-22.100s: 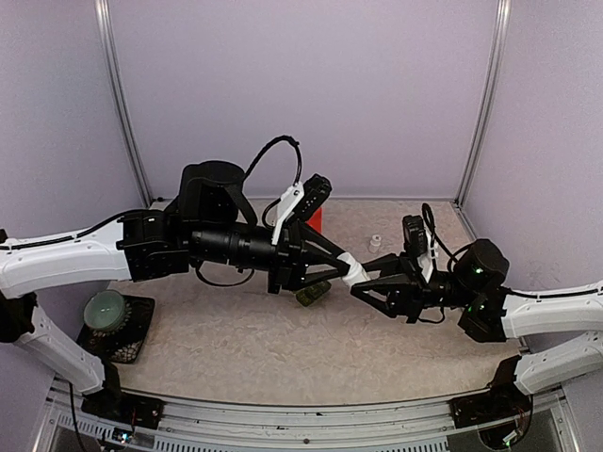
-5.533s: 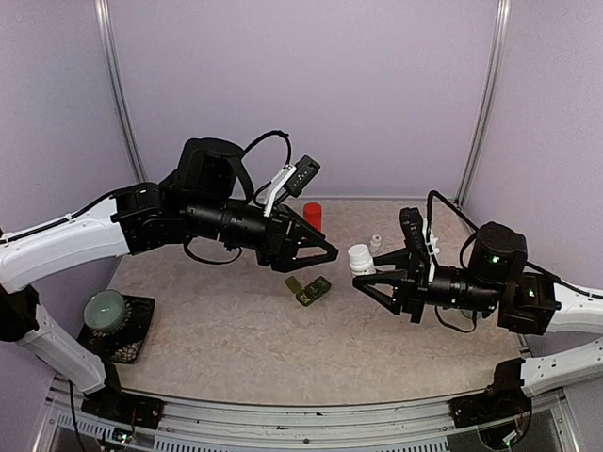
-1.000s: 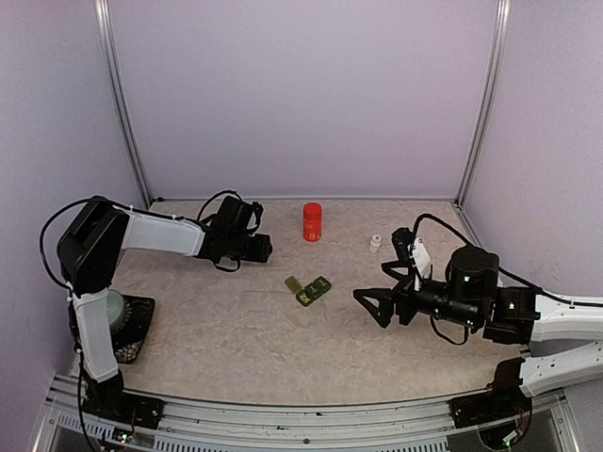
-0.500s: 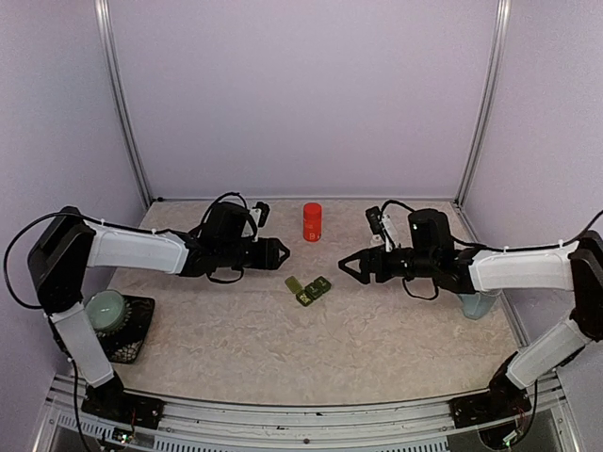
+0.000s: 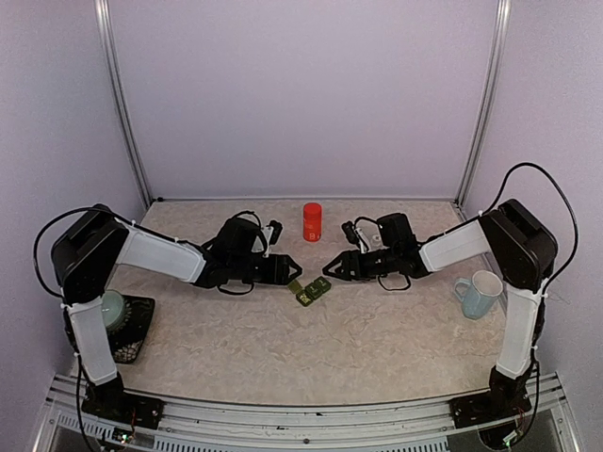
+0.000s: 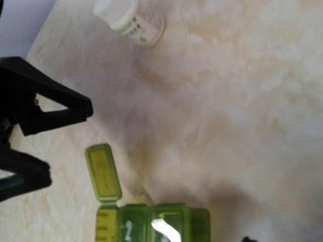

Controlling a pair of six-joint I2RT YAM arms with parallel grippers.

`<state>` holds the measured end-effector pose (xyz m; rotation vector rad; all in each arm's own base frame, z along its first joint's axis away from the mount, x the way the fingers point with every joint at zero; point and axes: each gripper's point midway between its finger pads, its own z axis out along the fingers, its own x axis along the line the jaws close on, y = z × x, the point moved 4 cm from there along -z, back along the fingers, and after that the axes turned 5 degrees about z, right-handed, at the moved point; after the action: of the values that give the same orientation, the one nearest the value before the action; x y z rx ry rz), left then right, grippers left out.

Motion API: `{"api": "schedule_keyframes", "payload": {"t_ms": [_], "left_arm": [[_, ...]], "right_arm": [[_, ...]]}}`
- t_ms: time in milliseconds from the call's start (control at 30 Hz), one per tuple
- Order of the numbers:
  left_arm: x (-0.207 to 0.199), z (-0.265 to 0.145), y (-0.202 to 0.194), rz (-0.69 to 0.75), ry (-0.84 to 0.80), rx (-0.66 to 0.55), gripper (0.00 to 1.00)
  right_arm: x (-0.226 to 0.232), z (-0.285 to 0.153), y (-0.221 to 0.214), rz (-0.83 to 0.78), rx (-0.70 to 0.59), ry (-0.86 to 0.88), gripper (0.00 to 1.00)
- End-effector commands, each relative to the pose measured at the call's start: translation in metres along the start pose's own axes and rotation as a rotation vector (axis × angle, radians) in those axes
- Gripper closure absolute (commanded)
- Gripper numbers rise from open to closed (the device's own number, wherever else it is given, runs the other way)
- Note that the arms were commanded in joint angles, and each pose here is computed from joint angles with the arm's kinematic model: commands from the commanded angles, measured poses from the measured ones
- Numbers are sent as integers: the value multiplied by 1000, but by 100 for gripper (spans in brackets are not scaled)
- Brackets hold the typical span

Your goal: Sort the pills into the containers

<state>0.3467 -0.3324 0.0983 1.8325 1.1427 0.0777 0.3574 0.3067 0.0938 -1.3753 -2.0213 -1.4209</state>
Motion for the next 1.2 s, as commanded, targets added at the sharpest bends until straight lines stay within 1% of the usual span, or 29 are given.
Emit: {"api": "schedule_keyframes", "payload": {"t_ms": [0, 67, 167, 400, 600, 800, 867, 967, 1167], "left_arm": [[-11, 6, 10, 11, -48, -38, 33], [-11, 8, 9, 10, -48, -34, 34], [-11, 10, 6, 9, -53, -30, 34], [-22, 7, 7, 9, -79, -32, 34], [-28, 3, 5, -1, -92, -27, 34], [-31, -1, 7, -12, -101, -44, 33], [-31, -4, 11, -10, -90, -55, 33], [-28, -7, 14, -11, -62, -69, 34], [-13, -2, 4, -34, -2, -31, 34]], "right_arm": [[3, 4, 8, -27, -15, 30, 30], [-1, 10, 4, -32, -1, 14, 28], [-6, 17, -3, -30, 23, 13, 28], [-5, 33, -21, -33, 63, 19, 28], [-6, 35, -32, -37, 70, 12, 29], [-11, 38, -42, -26, 88, -14, 39], [-13, 39, -45, -24, 91, -21, 47], [-15, 40, -48, -22, 93, -36, 53], [-19, 43, -53, -17, 103, -46, 57]]}}
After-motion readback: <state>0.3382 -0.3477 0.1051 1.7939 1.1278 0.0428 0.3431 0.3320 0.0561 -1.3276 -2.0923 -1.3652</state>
